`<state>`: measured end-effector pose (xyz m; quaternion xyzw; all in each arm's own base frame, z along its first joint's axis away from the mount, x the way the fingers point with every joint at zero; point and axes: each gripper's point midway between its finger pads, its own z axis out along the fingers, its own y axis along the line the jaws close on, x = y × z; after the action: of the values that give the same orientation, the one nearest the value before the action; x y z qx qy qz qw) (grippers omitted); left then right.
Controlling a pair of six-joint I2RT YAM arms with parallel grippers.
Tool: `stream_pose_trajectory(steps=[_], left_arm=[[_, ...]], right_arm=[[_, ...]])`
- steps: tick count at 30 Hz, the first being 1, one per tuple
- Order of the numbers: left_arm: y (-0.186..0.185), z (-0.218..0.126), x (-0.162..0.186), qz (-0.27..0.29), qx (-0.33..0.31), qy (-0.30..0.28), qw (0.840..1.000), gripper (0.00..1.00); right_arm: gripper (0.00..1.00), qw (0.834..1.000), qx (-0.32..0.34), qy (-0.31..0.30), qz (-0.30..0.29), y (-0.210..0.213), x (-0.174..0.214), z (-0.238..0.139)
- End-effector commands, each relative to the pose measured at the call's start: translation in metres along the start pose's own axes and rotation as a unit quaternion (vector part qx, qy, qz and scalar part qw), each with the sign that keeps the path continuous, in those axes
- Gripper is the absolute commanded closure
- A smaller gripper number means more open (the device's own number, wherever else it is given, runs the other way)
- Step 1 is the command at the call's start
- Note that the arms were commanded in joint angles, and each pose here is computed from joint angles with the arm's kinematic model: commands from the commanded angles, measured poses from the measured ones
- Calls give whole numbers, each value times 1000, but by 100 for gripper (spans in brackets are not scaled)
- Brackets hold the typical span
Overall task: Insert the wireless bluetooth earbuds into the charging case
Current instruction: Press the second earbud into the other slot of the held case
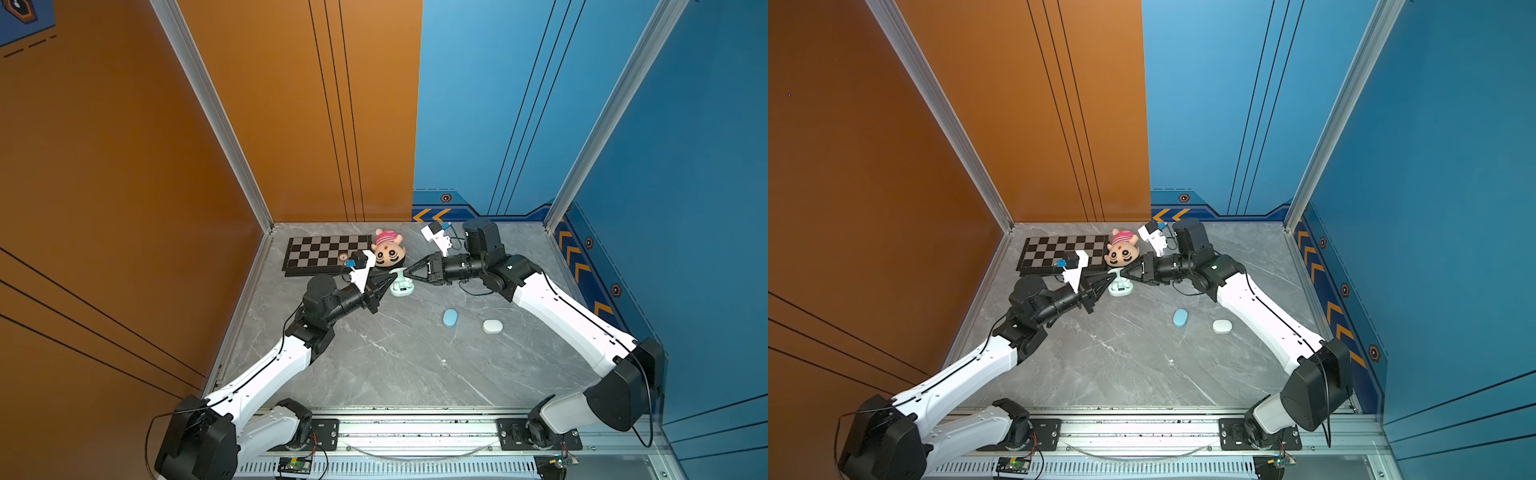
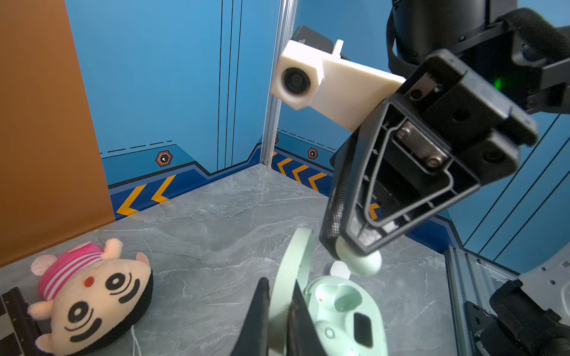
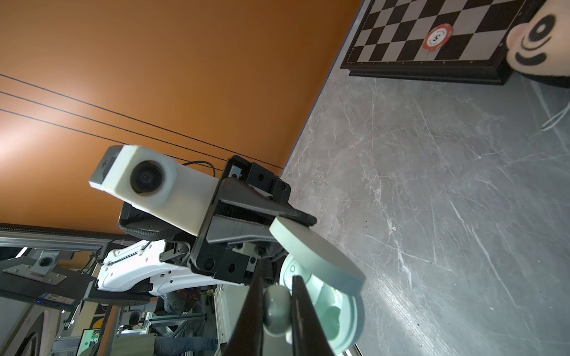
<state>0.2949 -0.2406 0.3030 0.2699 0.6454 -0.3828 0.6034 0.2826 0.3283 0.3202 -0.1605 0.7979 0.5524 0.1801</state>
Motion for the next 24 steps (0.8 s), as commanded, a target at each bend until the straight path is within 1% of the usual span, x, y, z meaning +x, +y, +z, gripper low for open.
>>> stream_pose_trajectory(steps=[1,10,12,16,19,21,24], left_arm=[[-10,3,-21,11,20,-23,999,100],[-14,5,-29,11,23,-31,999,100],[-14,5,-29,11,24,-30,999,100],[-15,6,-29,12,23,-31,999,100],[-15,6,-30,12,25,-32,999,100],[-16,7,-30,12,26,-32,999,100],[-18,8,-29,12,29,-30,999,100]], right_arm=[[95,999,-21,3,-32,13,6,-6],[95,999,-3,10,-43,2,13,-7],[94,999,-1,10,-43,2,13,-7],[87,999,8,9,-46,0,14,-8],[73,999,16,-2,-50,0,9,-12],[67,998,23,-12,-52,1,4,-17],[62,997,33,-31,-56,2,-4,-25]])
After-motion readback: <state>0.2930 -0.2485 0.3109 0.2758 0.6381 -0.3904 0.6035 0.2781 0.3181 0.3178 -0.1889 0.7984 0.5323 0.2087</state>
